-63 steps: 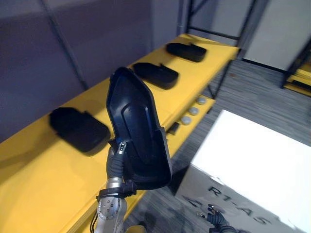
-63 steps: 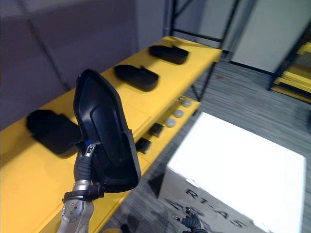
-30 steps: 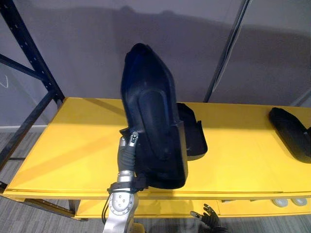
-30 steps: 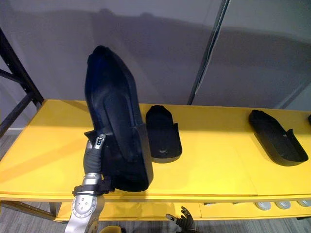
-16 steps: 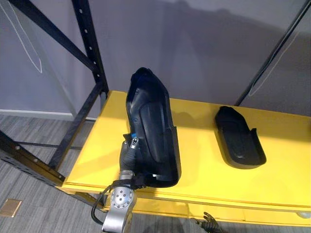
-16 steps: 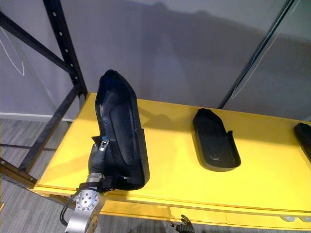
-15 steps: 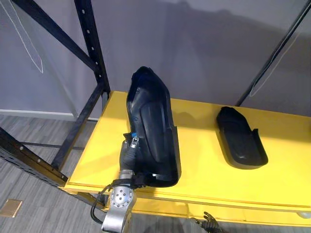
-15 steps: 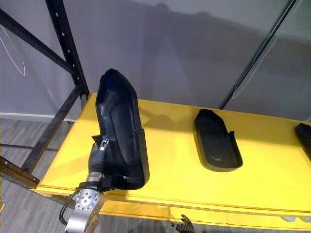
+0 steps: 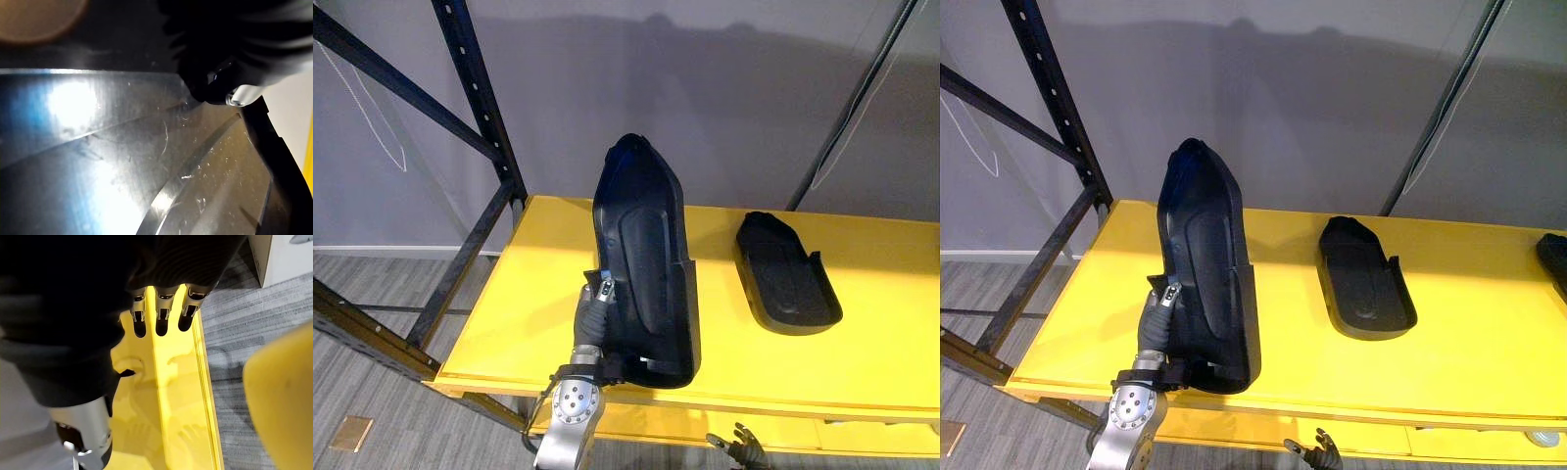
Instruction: Walk over and take plastic housings, then place them on the shelf
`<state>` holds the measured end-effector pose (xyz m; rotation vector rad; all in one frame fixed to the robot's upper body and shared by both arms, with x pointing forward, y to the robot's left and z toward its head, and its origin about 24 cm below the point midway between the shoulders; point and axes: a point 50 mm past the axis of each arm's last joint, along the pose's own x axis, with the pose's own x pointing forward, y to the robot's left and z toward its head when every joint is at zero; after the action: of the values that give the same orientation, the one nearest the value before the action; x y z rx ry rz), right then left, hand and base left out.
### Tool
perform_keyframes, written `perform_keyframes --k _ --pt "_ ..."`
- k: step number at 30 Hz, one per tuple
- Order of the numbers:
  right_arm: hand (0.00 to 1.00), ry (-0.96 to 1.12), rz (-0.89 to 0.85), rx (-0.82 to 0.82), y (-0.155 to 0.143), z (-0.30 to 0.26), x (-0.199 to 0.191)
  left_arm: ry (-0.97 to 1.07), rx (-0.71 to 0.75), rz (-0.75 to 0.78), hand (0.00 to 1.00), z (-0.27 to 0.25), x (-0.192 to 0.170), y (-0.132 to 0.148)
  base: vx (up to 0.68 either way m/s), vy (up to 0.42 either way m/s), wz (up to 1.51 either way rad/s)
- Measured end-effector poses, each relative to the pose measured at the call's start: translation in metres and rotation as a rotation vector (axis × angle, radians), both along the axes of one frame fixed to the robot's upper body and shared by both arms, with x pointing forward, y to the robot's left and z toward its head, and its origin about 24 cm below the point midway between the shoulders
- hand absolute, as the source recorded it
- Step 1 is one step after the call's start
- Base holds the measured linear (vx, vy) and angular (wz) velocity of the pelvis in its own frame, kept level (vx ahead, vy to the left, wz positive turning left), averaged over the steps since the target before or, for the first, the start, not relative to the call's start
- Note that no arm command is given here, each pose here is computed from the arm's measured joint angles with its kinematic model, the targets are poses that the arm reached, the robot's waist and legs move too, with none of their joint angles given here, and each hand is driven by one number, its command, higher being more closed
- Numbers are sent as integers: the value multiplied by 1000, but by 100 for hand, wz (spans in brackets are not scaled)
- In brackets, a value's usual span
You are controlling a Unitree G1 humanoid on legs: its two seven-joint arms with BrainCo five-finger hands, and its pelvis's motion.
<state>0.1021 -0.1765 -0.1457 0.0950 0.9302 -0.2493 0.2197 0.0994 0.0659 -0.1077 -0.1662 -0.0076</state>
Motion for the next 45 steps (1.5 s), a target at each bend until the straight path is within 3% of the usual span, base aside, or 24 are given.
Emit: perform_keyframes --k 9,17,21,33,34,45 --pt "0 29 -2 16 5 -4 -8 39 63 65 100 -5 7 18 79 72 -9" --pt "0 71 38 -1 -4 -8 -12 194 171 156 100 -33 49 55 -15 -59 6" --pt "0 62 18 -31 -22 -6 -4 302 190 134 100 -50 58 50 -40 -24 0" --pt "0 64 41 -16 -18 -7 -2 342 334 141 100 -54 73 63 -79 80 -7" --pt "0 64 42 -14 -18 -7 -2 338 347 142 0 -53 75 62 5 35 -8" --pt "0 67 57 -7 -15 -8 2 297 366 128 0 -38 89 58 19 5 -1"
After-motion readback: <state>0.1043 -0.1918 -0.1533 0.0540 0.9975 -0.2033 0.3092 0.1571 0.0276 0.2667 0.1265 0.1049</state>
